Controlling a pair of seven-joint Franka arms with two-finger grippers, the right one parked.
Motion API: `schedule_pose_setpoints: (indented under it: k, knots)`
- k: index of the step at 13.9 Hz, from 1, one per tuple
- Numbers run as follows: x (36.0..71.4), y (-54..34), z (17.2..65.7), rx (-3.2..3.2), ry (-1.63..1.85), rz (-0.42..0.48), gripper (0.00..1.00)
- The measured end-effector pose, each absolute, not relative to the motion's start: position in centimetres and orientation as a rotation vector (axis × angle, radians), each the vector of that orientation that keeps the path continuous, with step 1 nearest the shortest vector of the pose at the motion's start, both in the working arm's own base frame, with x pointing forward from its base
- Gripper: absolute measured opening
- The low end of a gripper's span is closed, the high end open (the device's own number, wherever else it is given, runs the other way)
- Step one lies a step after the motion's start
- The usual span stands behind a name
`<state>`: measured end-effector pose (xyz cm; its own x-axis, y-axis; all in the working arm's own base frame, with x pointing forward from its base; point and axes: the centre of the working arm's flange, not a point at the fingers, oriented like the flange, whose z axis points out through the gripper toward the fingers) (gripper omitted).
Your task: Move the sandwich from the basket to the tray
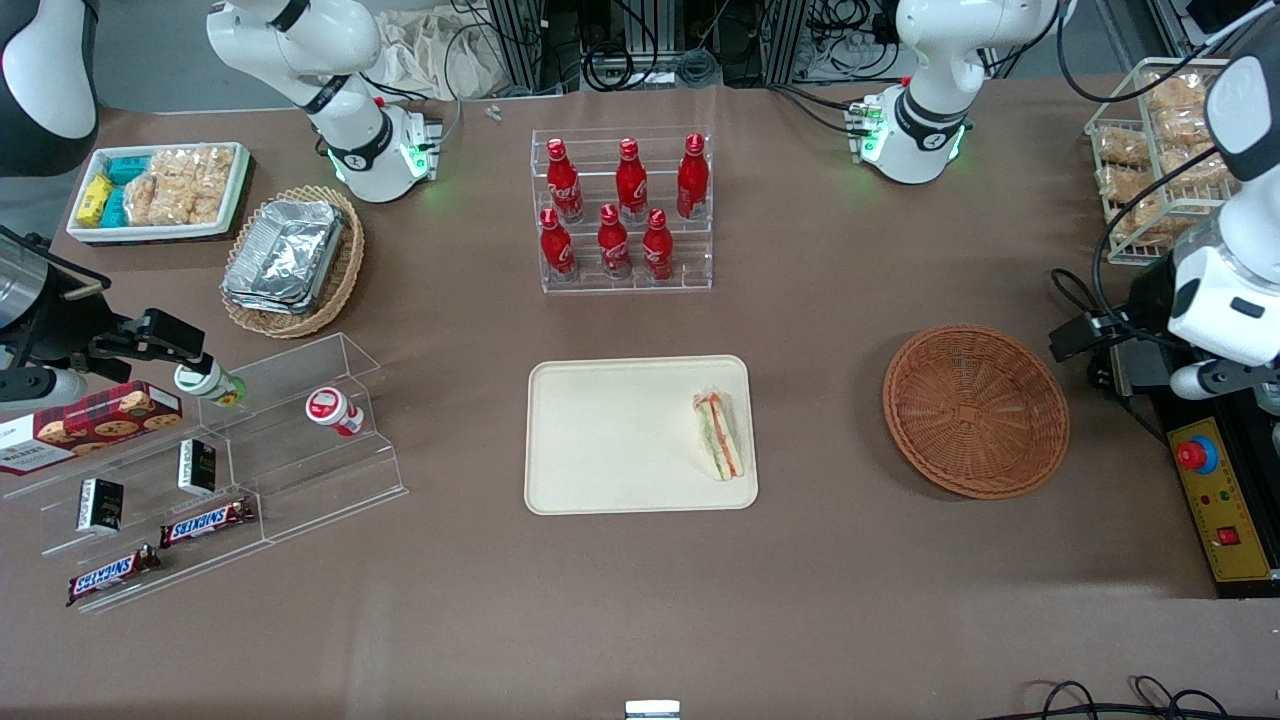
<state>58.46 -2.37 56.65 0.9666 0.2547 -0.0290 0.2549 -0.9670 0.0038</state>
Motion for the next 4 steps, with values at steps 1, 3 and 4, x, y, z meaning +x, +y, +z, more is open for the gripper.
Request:
schedule_pose_setpoints:
  k: [1,3,4]
  knots:
    - [58.37,-1.82,56.47,3.108,0.416,-0.064,1.0]
    - [58.41,-1.12,56.37,3.106,0.429,-0.07,1.0]
    - [58.47,-1.01,56.31,3.106,0.43,-0.071,1.0]
